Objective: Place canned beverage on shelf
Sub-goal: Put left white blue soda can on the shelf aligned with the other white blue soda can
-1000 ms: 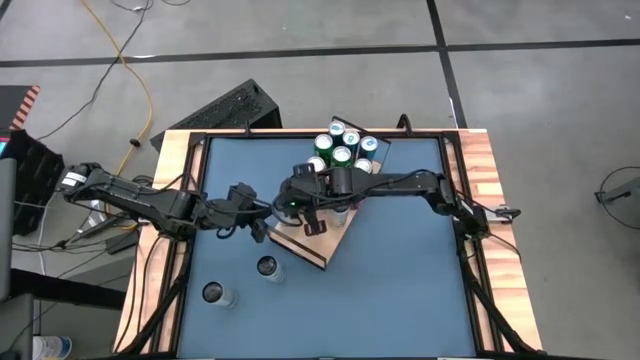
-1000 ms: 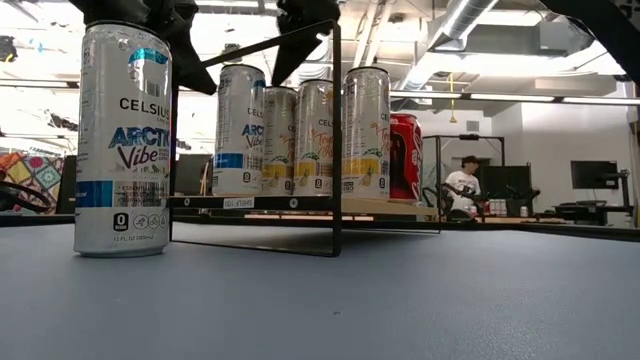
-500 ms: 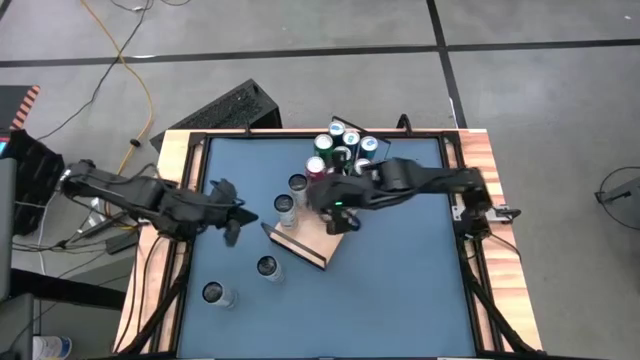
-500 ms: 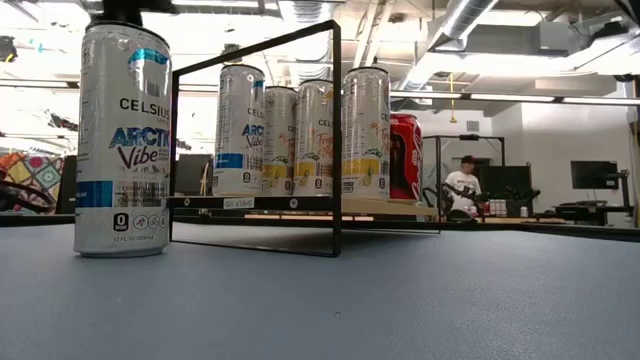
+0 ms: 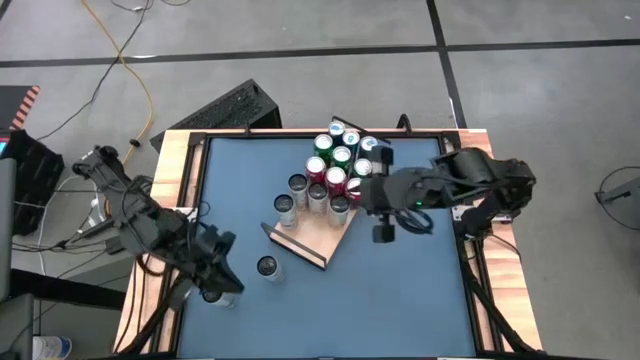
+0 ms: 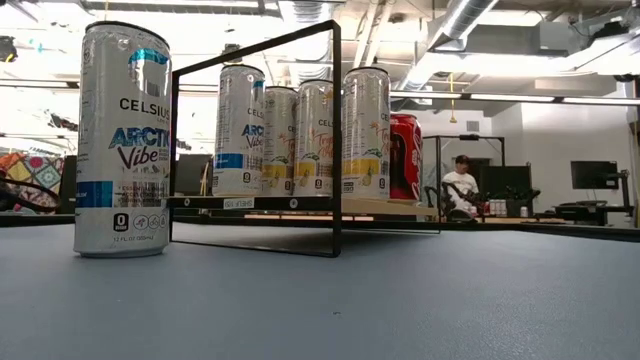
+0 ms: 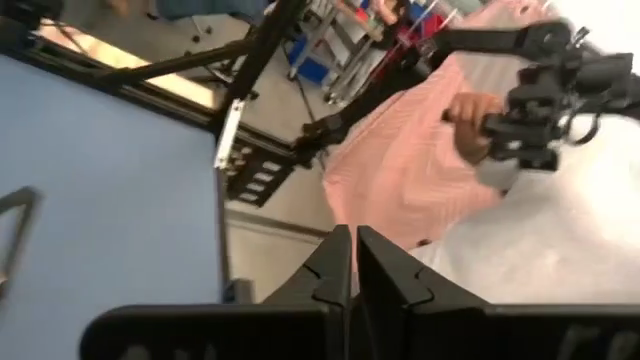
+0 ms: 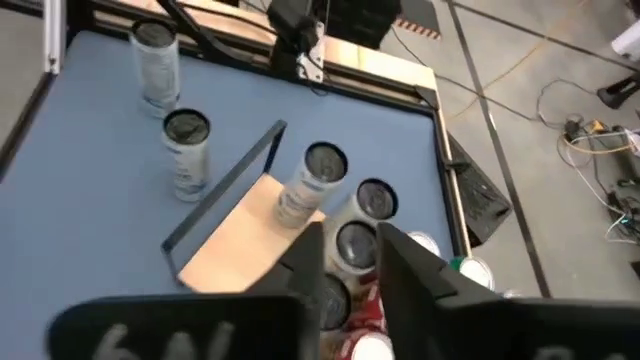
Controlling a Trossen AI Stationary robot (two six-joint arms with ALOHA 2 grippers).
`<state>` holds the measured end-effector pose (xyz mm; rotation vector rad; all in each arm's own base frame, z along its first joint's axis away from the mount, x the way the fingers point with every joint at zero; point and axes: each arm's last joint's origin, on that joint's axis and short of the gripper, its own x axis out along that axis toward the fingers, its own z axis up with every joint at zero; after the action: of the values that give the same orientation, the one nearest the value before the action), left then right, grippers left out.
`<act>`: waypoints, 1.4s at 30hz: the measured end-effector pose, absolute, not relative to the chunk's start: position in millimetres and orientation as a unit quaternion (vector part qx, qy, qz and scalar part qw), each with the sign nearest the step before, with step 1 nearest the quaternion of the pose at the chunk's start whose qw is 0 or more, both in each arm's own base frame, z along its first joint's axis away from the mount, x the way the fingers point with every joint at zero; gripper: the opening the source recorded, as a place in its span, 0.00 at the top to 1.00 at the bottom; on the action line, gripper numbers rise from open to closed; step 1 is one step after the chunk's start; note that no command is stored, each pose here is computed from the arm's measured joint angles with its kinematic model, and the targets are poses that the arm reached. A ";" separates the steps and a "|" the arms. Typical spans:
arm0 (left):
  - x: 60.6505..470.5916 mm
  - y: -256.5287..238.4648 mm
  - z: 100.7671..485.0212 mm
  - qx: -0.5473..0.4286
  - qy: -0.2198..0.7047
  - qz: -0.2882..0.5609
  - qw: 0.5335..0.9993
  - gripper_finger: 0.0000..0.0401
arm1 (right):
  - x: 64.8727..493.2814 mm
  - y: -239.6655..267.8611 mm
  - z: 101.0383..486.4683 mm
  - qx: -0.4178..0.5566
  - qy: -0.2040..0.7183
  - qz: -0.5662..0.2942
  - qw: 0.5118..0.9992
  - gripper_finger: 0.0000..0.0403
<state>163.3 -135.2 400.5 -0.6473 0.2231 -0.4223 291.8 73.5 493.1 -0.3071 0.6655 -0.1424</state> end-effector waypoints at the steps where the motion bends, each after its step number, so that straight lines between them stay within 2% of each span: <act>1: 165.7 -140.6 401.6 -0.322 0.107 -0.207 0.918 0.97 | 289.1 74.8 493.4 -0.148 0.327 -0.069 0.931 0.78; 9: 190.3 -171.6 410.3 -0.407 0.145 -0.242 0.869 0.79 | 289.3 76.7 483.6 -0.148 0.362 -0.103 0.915 0.51; 14: 201.6 -184.6 422.6 -0.421 0.152 -0.251 0.858 0.67 | 295.5 78.4 476.7 -0.154 0.378 -0.103 0.907 0.42; 17: 195.8 -180.4 428.4 -0.392 0.180 -0.215 0.876 0.65 | 296.6 78.8 473.5 -0.158 0.388 -0.102 0.902 0.42; 22: 151.5 -175.6 426.0 -0.288 0.304 -0.077 0.905 0.70 | 295.8 79.2 474.3 -0.149 0.388 -0.092 0.905 0.43; 27: 95.9 -184.0 407.1 -0.297 0.317 0.026 0.900 0.74 | 296.1 80.0 473.4 -0.118 0.390 -0.091 0.909 0.44; 33: 61.8 -209.4 356.8 -0.362 0.341 0.079 0.864 0.72 | 295.6 80.5 473.0 -0.105 0.393 -0.085 0.909 0.44; 38: 50.4 -229.4 316.8 -0.344 0.360 0.111 0.860 0.70 | 295.9 79.9 473.0 -0.095 0.392 -0.089 0.911 0.44; 42: 47.3 -235.1 304.4 -0.352 0.358 0.120 0.856 0.67 | 296.0 80.0 473.2 -0.081 0.390 -0.095 0.912 0.44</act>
<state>47.3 -235.1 304.4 -0.7407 0.7523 0.2520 296.0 80.0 473.2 -0.1677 0.8039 -0.1951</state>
